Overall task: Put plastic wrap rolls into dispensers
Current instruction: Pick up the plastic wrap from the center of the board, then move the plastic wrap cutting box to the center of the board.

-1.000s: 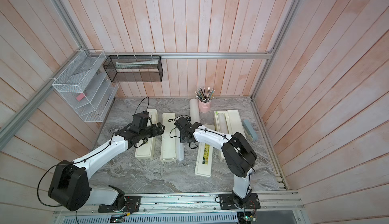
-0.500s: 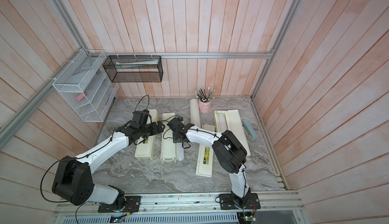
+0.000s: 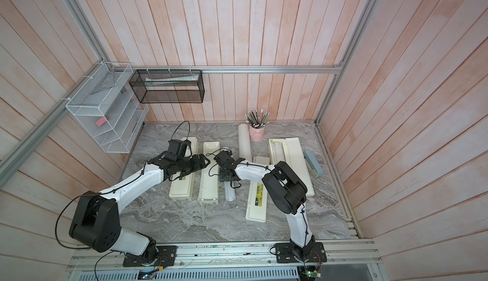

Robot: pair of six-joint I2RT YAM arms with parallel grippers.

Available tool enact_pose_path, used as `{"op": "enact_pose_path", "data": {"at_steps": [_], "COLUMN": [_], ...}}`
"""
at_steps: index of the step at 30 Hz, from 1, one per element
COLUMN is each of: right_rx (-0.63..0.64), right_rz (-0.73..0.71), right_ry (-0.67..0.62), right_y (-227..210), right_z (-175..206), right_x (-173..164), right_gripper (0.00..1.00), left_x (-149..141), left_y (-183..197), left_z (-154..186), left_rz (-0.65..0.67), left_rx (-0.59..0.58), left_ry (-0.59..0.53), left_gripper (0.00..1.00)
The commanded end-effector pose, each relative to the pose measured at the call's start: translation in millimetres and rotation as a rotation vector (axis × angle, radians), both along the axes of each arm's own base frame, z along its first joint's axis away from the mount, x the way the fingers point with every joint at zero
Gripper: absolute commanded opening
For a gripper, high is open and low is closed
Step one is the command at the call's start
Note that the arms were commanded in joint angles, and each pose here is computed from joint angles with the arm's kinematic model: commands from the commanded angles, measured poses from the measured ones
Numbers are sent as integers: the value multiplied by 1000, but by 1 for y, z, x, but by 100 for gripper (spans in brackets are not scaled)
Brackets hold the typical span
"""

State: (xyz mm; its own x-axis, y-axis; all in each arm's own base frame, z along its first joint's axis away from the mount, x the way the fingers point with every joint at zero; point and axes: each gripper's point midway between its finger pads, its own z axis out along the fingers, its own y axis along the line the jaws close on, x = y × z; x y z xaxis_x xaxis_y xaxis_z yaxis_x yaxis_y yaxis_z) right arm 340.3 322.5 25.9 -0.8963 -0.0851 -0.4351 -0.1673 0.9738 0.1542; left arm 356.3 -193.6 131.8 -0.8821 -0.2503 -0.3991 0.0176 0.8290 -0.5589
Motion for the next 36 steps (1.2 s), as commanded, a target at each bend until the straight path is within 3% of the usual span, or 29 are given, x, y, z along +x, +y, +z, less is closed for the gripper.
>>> {"op": "enact_pose_path", "data": {"at_steps": [1, 7, 14, 20, 27, 36], "right_rx": [-29, 2, 85, 154, 216, 299], "right_rz": [-48, -72, -50, -32, -46, -48], "right_ry": [24, -31, -64, -95, -113, -89], "right_y": [-26, -43, -40, -29, -23, -1], "right_z": [0, 41, 83, 113, 133, 145], "right_x": [-2, 2, -1, 3, 8, 15], "right_gripper": [46, 29, 26, 26, 26, 26], "left_x": [8, 16, 23, 17, 12, 15], "left_y": [-12, -4, 1, -24, -56, -43], "left_z": [3, -16, -30, -52, -44, -21], "left_rz": [-11, 39, 49, 6, -36, -24], "left_rx": [-63, 39, 174, 113, 64, 86], "left_ry": [24, 67, 65, 117, 96, 71], "left_gripper": [82, 82, 82, 81, 81, 83]}}
